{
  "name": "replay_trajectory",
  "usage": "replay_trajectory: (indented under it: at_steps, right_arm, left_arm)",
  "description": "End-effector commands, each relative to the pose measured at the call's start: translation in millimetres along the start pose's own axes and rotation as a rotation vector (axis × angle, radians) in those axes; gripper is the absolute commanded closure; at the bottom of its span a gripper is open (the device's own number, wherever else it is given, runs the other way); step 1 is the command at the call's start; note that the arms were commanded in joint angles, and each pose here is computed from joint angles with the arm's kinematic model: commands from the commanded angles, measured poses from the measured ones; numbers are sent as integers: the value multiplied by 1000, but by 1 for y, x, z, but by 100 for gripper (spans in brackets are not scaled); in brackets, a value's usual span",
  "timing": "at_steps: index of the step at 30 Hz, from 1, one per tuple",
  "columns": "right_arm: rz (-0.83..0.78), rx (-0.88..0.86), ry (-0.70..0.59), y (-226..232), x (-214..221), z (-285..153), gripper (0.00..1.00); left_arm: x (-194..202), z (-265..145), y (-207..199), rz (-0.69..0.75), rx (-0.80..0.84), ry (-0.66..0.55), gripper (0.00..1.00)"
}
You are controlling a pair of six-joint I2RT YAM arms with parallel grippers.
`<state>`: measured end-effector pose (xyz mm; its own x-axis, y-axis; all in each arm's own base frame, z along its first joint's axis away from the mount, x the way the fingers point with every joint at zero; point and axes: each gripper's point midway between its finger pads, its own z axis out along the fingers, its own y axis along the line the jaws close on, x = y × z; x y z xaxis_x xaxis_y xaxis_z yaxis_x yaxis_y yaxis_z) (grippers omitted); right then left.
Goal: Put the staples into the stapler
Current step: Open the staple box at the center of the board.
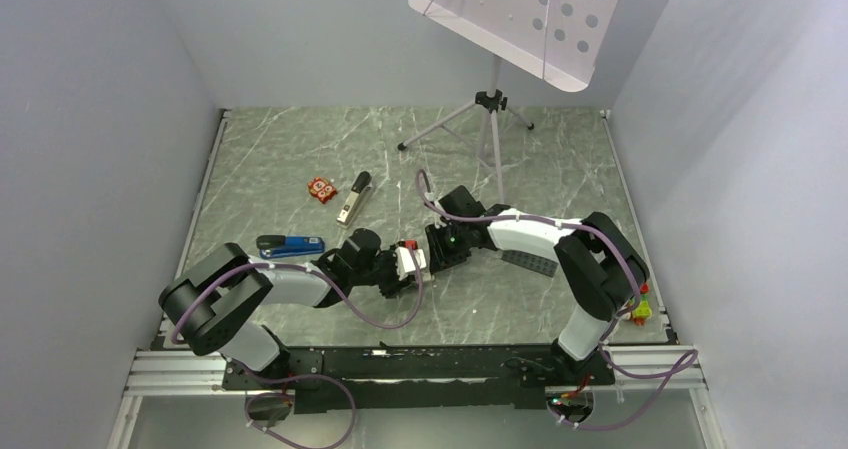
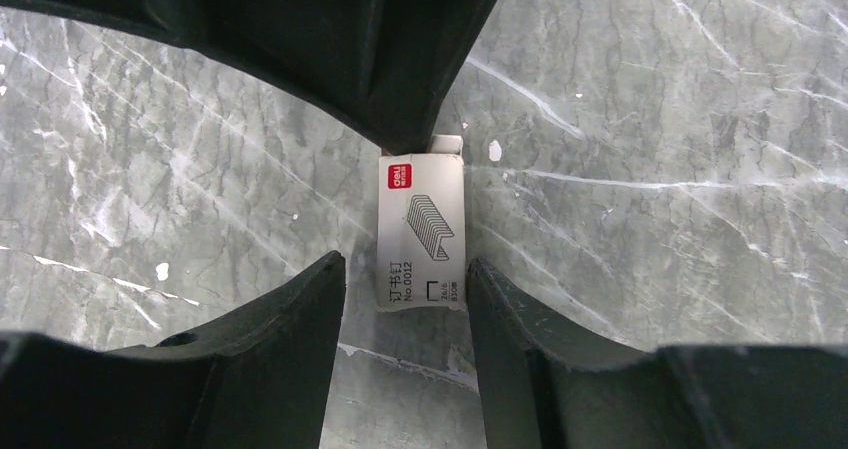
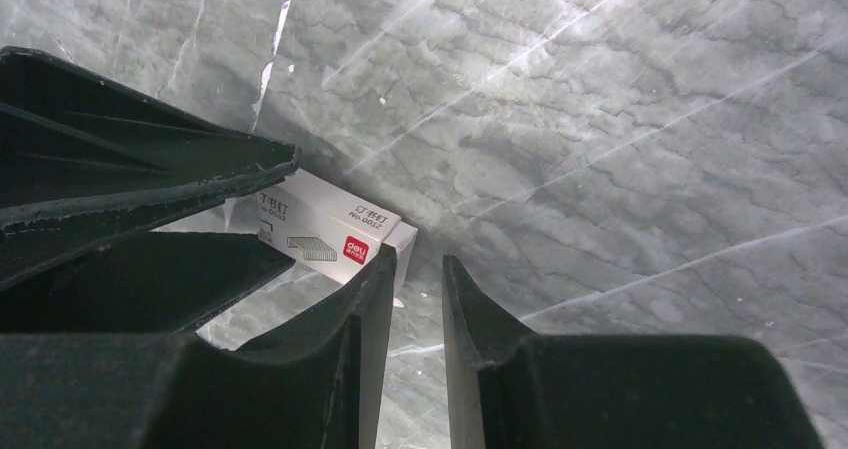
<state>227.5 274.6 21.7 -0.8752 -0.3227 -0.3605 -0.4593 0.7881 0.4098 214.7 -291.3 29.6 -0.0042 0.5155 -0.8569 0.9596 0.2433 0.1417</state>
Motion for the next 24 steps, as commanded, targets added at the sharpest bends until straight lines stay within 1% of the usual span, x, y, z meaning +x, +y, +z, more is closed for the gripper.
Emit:
replay_trajectory:
  at_steps: [1, 11, 12, 13, 14, 17, 24]
  right_arm:
    - [-29, 19, -18, 4, -11, -2, 72]
    - [-50, 39, -16, 3, -10, 0, 73]
    - [-80, 5, -115, 20, -30, -28, 73]
    - [-57, 35, -29, 6, -13, -4, 73]
    - [-56, 39, -16, 4, -10, 0, 74]
    - [-62, 39, -16, 5, -10, -1, 74]
    - [-78, 46, -24, 6, -11, -1, 76]
  left_arm:
    - [-14, 3, 2, 5, -6, -39, 47]
    - [-5, 7, -7, -29, 13, -7, 49]
    - [-4, 7, -7, -31, 13, -3, 50]
    - [-4, 7, -7, -35, 13, 0, 51]
    - [-3, 8, -8, -38, 13, 1, 52]
    - [-2, 8, -9, -44, 16, 6, 57]
    - [-2, 8, -8, -64, 7, 11, 62]
